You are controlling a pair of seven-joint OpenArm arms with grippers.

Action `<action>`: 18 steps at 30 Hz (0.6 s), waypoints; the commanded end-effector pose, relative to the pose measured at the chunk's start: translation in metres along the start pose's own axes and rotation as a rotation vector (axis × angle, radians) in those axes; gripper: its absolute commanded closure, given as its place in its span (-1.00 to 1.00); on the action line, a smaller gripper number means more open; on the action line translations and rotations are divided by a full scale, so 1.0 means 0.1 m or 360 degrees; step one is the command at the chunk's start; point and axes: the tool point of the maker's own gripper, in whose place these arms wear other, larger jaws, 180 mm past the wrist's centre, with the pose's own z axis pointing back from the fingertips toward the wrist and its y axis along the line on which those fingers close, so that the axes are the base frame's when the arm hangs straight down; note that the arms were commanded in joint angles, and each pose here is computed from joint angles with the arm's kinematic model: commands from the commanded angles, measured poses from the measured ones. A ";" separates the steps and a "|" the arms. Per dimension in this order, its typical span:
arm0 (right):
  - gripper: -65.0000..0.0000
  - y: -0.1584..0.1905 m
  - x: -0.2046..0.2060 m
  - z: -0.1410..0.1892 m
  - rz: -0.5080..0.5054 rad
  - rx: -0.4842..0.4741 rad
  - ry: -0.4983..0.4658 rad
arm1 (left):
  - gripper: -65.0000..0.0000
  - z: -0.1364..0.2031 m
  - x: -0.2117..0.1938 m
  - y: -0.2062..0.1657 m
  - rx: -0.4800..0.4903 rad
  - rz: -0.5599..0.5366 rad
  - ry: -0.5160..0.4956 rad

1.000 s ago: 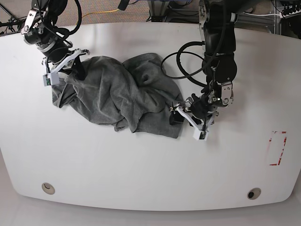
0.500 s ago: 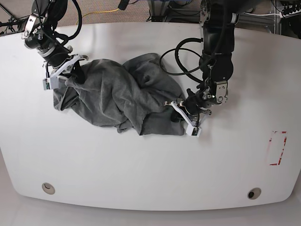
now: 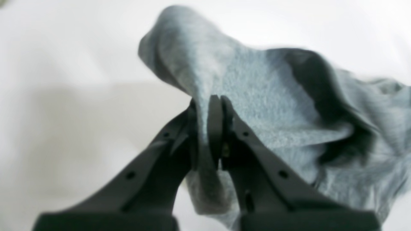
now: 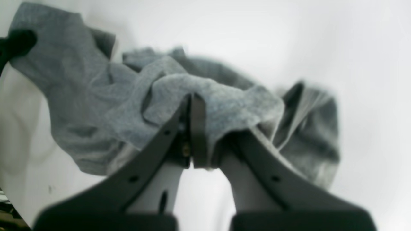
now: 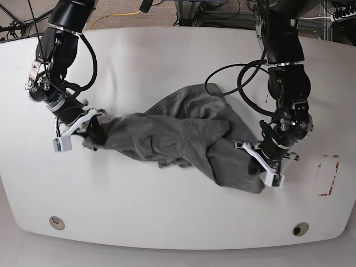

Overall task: Fold the T-shirt properly
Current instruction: 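Lift the shirt with both grippers and pull them apart to stretch it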

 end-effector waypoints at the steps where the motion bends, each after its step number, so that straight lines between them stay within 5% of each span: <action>1: 1.00 -0.02 0.27 -0.06 0.0034 0.0023 -0.0089 | 1.00 0.18 0.47 0.20 0.0078 -0.0096 -0.0173; 9: 1.00 0.00 1.11 -0.26 0.0199 0.0086 -0.0225 | 1.00 0.55 1.12 0.55 0.0221 -0.0340 -0.0379; 18: 1.00 0.24 2.08 -0.31 0.0447 0.0143 -0.0369 | 1.00 0.94 1.97 0.93 0.0405 -0.0377 -0.0661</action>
